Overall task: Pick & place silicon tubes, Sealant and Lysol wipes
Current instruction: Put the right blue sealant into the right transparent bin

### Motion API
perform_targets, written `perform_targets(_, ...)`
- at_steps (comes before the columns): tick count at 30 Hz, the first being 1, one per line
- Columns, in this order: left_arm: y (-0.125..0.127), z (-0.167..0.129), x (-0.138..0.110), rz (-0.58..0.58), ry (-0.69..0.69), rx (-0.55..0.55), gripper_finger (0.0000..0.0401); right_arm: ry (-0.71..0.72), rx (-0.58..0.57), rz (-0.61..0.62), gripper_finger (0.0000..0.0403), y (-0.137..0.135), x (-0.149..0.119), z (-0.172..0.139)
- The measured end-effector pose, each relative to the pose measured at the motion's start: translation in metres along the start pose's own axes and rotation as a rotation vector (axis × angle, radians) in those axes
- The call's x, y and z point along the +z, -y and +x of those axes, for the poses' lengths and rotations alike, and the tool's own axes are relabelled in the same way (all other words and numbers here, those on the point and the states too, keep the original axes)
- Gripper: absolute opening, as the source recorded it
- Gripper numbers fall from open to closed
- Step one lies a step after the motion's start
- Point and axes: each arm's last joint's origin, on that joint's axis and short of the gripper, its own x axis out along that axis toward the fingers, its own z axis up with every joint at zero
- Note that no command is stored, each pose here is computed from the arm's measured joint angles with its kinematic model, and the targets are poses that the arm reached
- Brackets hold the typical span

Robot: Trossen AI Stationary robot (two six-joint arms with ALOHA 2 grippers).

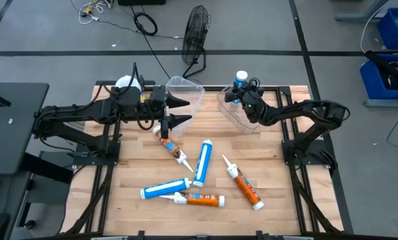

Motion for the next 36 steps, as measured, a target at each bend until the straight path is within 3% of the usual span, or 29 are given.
perform_targets(13, -0.001, 0.0, -0.003, 0.014, -0.031, 0.006, 0.0268, -0.006, -0.024, 0.02, 0.0207, -0.005, -0.021, 0.008)
perform_targets(24, -0.001, 0.0, -0.004, 0.036, -0.037, 0.007, 0.0268, -0.043, 0.055, -0.024, 0.0295, -0.007, -0.025, 0.007)
perform_targets(36, -0.001, 0.0, -0.004, 0.036, -0.037, 0.007, 0.0268, -0.062, 0.108, -0.038, 0.0303, -0.006, -0.019, 0.005)
